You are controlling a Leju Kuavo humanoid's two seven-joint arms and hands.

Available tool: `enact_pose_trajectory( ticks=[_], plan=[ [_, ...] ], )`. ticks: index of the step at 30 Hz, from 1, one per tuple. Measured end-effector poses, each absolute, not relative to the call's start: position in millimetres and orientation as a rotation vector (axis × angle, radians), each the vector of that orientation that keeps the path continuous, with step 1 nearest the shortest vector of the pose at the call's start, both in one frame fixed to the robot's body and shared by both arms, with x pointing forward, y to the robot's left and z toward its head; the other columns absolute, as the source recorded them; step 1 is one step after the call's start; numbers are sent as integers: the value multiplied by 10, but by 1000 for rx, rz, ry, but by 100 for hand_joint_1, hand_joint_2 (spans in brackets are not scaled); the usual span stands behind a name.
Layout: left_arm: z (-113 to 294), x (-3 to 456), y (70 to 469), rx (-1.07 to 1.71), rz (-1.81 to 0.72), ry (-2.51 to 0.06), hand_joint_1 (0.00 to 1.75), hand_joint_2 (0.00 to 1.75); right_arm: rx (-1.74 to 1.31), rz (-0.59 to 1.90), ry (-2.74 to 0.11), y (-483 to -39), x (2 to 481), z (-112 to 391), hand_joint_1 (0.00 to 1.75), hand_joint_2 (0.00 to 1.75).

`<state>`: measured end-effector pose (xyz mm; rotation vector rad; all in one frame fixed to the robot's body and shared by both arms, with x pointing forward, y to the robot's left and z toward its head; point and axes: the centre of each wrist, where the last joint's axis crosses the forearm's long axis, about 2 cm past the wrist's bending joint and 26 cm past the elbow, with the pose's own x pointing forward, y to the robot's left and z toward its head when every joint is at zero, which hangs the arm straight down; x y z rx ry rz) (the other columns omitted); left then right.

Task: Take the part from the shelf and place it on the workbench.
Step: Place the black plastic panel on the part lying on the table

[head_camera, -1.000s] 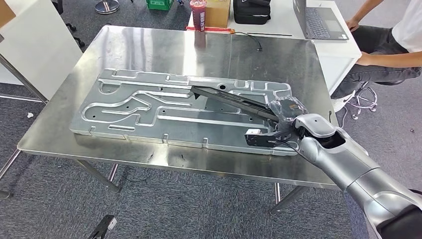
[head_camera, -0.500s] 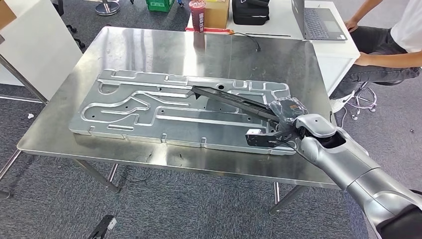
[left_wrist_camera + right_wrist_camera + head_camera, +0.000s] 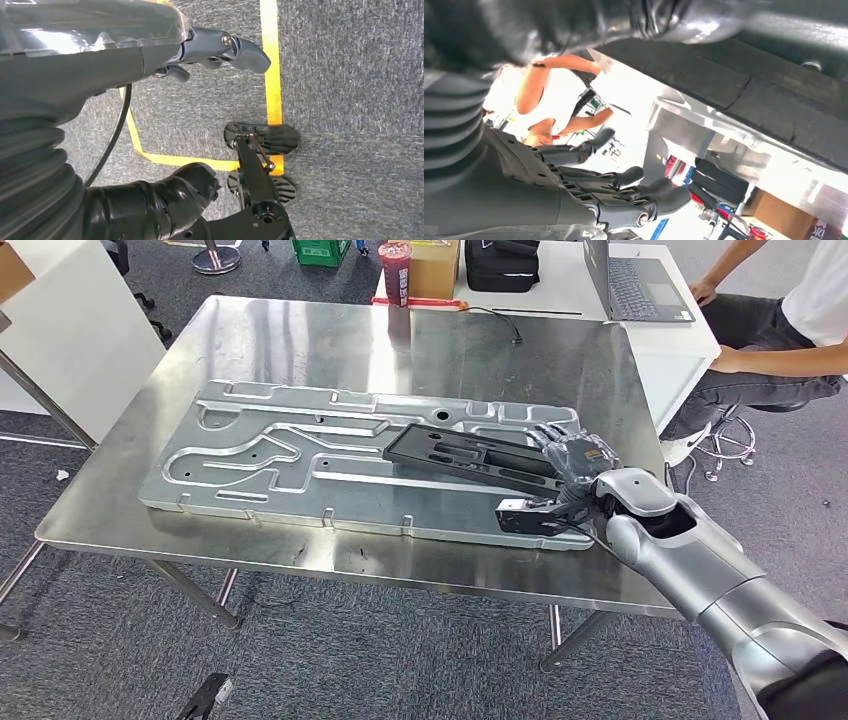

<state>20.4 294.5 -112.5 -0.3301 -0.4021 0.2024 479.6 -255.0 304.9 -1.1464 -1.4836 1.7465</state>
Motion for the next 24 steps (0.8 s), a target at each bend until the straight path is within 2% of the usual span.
enact_pose_trajectory(
  ticks=[14, 18, 24],
  plan=[
    [-1125, 204, 2945, -329, 203, -402, 0, 175, -1148, 1746, -1486, -2542, 4798, 3061, 0, 0],
    [-1126, 205, 2946, -319, 217, -391, 0, 0, -1147, 1746, -1484, -2544, 4799, 3059, 0, 0],
    [-1126, 204, 2943, -320, 245, -367, 0, 0, -1141, 1747, -1482, -2530, 4801, 3048, 0, 0]
  ],
)
